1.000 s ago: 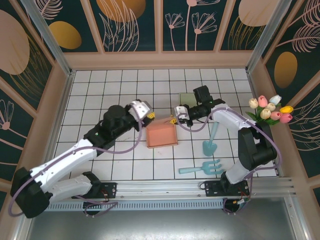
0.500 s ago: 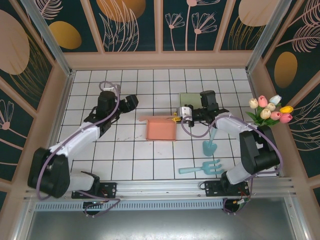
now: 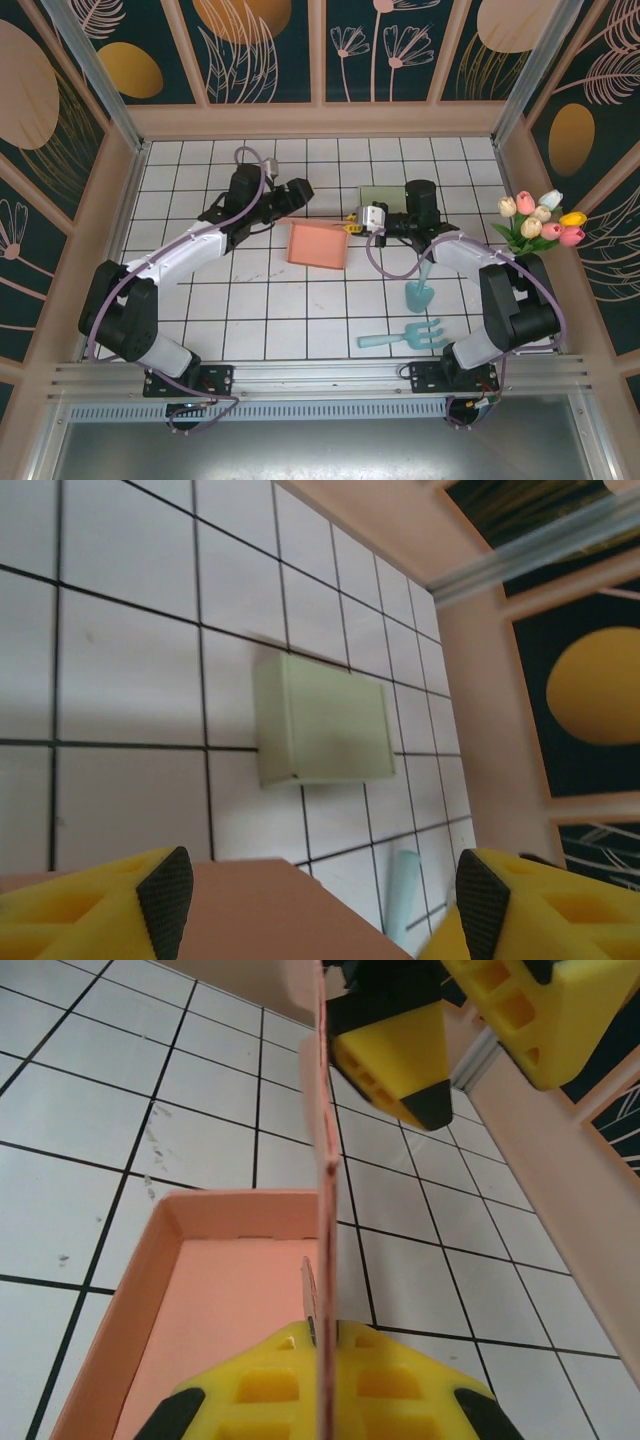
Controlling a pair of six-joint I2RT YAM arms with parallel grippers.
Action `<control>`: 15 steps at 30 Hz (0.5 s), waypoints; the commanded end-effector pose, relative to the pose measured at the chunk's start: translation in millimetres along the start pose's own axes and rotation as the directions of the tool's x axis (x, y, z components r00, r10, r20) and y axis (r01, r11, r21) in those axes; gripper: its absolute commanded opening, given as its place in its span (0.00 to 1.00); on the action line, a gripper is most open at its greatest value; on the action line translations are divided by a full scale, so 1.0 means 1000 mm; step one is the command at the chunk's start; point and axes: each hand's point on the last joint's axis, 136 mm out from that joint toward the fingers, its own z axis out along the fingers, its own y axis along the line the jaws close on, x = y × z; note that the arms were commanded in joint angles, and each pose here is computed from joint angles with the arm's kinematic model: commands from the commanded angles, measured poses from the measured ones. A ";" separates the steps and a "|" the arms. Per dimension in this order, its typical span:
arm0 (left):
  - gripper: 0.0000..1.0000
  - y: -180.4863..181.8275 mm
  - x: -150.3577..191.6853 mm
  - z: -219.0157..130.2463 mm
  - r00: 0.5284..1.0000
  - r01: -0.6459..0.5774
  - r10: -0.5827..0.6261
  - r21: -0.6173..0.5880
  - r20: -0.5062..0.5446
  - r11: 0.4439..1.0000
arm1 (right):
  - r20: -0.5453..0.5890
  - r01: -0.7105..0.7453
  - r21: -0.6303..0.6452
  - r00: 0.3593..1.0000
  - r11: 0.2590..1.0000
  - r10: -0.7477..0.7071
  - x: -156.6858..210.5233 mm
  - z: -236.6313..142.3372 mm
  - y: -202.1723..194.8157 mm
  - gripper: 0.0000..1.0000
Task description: Fold the paper box
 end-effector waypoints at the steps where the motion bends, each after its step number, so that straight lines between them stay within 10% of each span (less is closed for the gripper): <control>1: 0.72 0.015 0.000 0.001 0.999 0.034 -0.033 -0.066 0.022 0.997 | 0.031 0.011 0.051 0.999 0.999 -0.012 -0.010 -0.004 -0.010 0.00; 15: 0.80 0.048 -0.014 -0.009 0.995 0.004 0.023 -0.262 0.098 0.965 | 0.009 0.017 0.077 1.000 0.997 -0.017 -0.009 -0.004 -0.011 0.00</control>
